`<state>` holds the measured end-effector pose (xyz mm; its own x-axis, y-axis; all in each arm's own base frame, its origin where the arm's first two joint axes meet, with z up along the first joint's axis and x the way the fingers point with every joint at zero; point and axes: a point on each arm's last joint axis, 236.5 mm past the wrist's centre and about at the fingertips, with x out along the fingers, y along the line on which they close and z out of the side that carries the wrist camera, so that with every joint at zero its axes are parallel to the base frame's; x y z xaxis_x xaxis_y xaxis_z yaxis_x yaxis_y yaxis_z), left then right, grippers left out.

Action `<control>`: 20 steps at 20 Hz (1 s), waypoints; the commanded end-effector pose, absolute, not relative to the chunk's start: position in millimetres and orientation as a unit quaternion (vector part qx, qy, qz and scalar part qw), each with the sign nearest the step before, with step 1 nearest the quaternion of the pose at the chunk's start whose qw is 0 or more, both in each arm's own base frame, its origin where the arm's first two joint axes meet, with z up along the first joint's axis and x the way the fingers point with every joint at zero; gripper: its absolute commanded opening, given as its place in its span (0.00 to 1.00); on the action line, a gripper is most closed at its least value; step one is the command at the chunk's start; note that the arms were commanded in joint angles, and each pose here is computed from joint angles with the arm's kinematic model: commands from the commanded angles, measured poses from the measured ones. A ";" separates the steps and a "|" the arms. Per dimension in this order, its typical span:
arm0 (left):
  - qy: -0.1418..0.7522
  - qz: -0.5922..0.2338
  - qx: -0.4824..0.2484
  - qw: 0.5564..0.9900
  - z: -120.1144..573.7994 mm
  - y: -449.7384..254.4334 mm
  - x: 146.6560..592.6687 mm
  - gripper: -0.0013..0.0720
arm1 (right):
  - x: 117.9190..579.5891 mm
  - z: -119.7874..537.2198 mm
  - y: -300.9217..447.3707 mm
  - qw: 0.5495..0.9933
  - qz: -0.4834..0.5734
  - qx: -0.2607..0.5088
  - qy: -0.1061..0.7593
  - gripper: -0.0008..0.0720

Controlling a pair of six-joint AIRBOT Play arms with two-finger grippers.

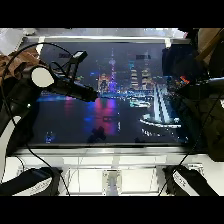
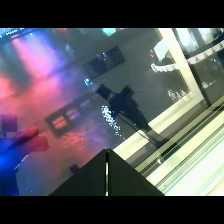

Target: Fold the clothes and pants, and hang the long-sleeved shirts on hangers.

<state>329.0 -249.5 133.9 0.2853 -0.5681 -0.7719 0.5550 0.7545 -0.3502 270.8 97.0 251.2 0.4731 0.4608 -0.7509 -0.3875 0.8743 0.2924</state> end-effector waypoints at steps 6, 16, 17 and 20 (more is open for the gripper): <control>0.484 -0.351 -0.006 0.802 134.0 -249.8 329.1 0.03 | 269.1 251.1 97.7 0.856 0.248 0.043 0.452 0.05; 0.475 -0.273 0.054 0.835 111.9 -210.1 368.1 0.05 | 270.3 251.3 97.2 0.857 0.247 0.041 0.450 0.05; 0.484 -0.195 0.081 0.849 101.5 -169.1 386.8 0.23 | 270.4 251.3 97.1 0.857 0.247 0.041 0.450 0.05; 0.473 0.064 0.158 0.865 106.5 -5.5 429.3 0.97 | 272.7 252.7 97.0 0.860 0.246 0.042 0.446 0.05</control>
